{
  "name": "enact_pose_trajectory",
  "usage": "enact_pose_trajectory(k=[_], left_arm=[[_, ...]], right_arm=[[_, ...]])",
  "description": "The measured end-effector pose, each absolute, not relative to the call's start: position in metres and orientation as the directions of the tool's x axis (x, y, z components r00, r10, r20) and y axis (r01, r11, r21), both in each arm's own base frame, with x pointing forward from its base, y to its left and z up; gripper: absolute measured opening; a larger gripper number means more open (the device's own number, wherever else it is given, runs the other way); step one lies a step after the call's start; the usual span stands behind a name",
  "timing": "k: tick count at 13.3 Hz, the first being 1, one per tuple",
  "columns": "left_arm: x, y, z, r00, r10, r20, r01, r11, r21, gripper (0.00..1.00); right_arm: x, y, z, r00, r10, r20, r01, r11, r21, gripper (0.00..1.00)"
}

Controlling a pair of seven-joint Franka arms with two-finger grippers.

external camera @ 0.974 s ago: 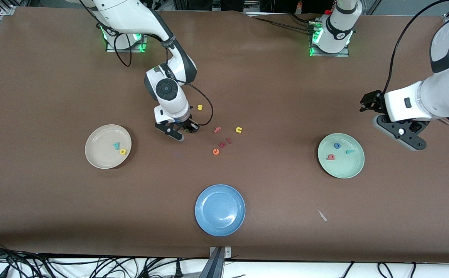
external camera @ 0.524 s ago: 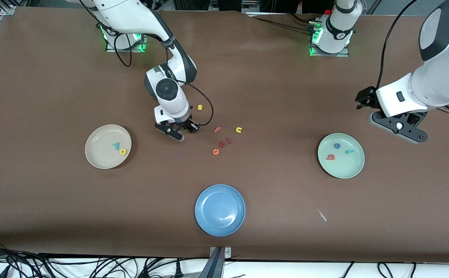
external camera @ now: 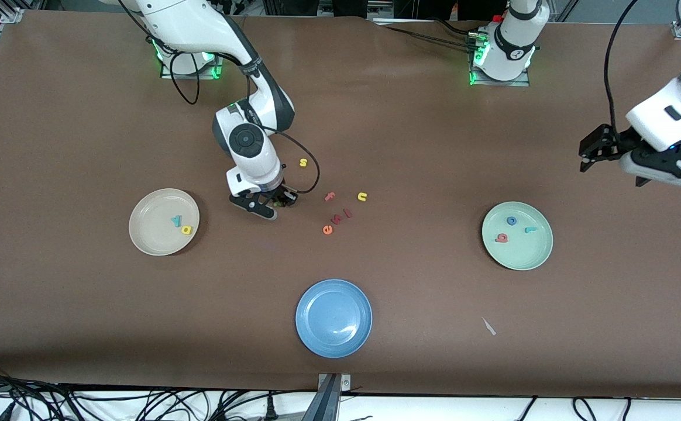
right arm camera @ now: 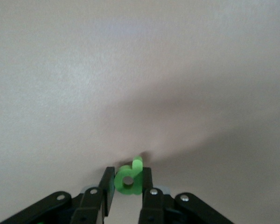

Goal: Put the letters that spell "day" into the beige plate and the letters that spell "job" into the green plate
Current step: 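Grasp the green d with the right gripper while the left gripper retracts, then carry the green d to the beige plate and release it with the right gripper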

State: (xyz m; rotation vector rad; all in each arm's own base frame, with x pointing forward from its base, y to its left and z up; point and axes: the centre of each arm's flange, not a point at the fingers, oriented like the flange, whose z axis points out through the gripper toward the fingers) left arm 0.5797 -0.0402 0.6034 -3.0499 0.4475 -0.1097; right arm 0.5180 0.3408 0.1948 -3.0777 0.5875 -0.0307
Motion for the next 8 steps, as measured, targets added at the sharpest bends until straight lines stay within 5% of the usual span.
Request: enact_pose_trajectory(k=[8], left_arm=[[0.566, -0.010, 0.589, 0.999, -0.043, 0.013, -0.043, -0.998, 0.048, 1.00]], right_arm=[[0.559, 0.256, 0.234, 0.995, -0.093, -0.035, -0.089, -0.992, 0.092, 0.28]])
